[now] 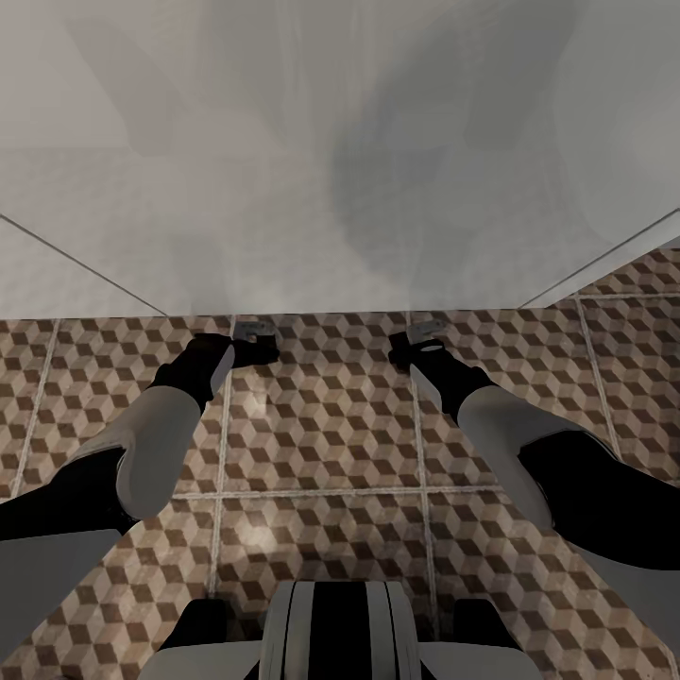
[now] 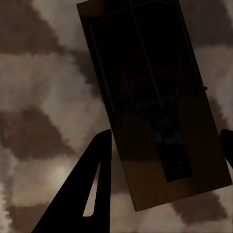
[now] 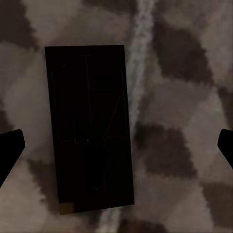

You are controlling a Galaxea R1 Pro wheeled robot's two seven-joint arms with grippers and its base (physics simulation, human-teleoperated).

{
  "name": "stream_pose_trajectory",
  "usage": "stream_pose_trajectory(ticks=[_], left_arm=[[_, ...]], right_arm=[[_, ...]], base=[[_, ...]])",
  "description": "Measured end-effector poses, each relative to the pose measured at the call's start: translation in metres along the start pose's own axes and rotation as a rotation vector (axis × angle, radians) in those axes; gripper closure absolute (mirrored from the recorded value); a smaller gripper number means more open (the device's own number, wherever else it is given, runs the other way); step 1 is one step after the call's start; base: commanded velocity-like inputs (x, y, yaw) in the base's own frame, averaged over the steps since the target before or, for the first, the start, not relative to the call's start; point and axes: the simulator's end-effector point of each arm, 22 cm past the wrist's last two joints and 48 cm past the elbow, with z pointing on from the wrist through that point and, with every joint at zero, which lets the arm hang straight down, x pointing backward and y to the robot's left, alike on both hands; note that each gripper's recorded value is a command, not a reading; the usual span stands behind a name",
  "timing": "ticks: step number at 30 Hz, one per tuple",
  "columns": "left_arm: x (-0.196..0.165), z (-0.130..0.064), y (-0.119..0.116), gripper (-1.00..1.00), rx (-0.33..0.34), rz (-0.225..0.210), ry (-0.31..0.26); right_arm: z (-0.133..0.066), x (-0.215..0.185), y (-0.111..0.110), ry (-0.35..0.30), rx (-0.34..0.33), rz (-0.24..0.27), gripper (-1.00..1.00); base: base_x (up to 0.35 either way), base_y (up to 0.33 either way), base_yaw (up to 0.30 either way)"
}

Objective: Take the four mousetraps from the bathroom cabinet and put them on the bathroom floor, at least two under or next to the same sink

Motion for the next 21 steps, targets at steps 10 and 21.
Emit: stream_pose_trajectory(ticks=[10, 21], left_arm=[[0.0042, 0.0013, 0.001, 1.0, 0.0, 0.002, 0.008], [0.0046, 0.0015, 0.0001, 1.0, 0.001, 0.002, 0.009]], right_arm=[[-0.0001, -0.0005, 0.0002, -0.001, 0.0, 0.0, -1.0], [-0.0002, -0.0014, 0.0002, -0.003, 0.0, 0.0, -1.0]], base=[[0.0, 0.0, 0.0], [0.0, 0.0, 0.0]])
